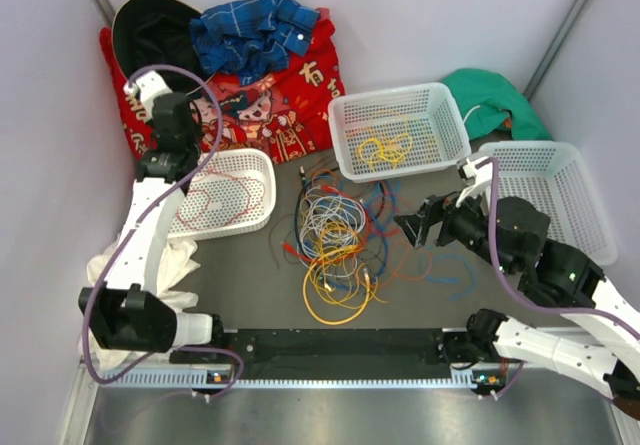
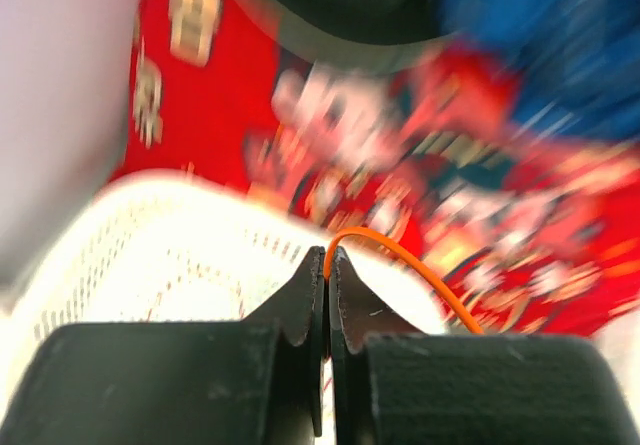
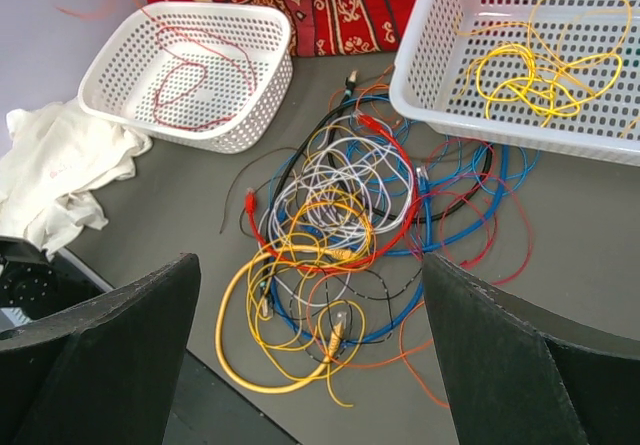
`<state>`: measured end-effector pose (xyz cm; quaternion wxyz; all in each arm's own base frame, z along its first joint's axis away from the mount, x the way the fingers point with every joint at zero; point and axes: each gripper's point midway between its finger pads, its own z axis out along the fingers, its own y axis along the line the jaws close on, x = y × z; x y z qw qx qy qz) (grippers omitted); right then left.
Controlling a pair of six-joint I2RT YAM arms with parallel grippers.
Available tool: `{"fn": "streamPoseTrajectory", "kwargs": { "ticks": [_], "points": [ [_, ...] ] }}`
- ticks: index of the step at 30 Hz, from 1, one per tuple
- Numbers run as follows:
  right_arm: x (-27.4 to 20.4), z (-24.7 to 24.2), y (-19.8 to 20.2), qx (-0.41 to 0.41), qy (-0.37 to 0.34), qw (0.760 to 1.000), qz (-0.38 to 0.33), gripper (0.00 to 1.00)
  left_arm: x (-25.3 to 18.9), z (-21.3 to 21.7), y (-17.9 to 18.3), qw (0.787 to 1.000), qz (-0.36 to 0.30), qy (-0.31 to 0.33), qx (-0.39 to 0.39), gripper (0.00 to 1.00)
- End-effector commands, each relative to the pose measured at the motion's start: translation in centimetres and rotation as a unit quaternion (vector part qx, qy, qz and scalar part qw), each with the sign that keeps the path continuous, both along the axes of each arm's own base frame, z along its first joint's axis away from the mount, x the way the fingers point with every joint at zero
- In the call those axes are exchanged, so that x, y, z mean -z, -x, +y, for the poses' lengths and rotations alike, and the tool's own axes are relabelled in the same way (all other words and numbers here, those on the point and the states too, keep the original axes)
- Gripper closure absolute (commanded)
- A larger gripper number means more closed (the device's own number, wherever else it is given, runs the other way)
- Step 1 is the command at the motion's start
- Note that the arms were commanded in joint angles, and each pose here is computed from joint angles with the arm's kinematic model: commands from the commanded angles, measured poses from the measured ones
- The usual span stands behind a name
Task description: Untangle the cables
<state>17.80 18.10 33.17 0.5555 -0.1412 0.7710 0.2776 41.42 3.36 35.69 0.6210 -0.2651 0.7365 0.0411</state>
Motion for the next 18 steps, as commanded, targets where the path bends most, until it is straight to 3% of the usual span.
{"fn": "streamPoseTrajectory", "kwargs": {
  "ticks": [1, 4, 10, 15, 16, 17, 18],
  "points": [
    [0.3, -0.4, 0.0, 0.006, 0.003, 1.000, -0.001, 0.10, 6.5, 0.2, 0.1, 0.998, 0.047, 0.043, -0.008, 1.00],
    [0.6, -0.1, 0.1, 0.002, 0.003, 1.000, 0.003, 0.09, 11.0, 0.4, 0.9, 0.995, 0.088, 0.049, -0.018, 1.00],
    [1.4, 0.1, 0.1, 0.002, 0.004, 1.000, 0.014, 0.10, 14.7, 1.0, 1.8, 0.991, 0.124, 0.048, -0.026, 1.00],
    [1.6, 0.2, 0.1, 0.002, 0.003, 1.000, 0.017, 0.09, 16.2, 1.4, 2.0, 0.985, 0.166, 0.040, -0.036, 0.27],
    [1.7, 0.2, 0.1, 0.001, 0.004, 1.000, 0.018, 0.10, 15.7, 1.6, 2.0, 0.984, 0.168, 0.038, -0.039, 0.19],
    [1.6, 0.3, 0.1, 0.001, 0.003, 1.000, 0.018, 0.09, 15.5, 1.6, 1.8, 0.984, 0.170, 0.036, -0.039, 0.01],
    [1.8, 0.3, 0.1, 0.001, 0.005, 1.000, 0.020, 0.09, 15.3, 1.6, 1.7, 0.984, 0.170, 0.034, -0.036, 0.01]
  ]
}}
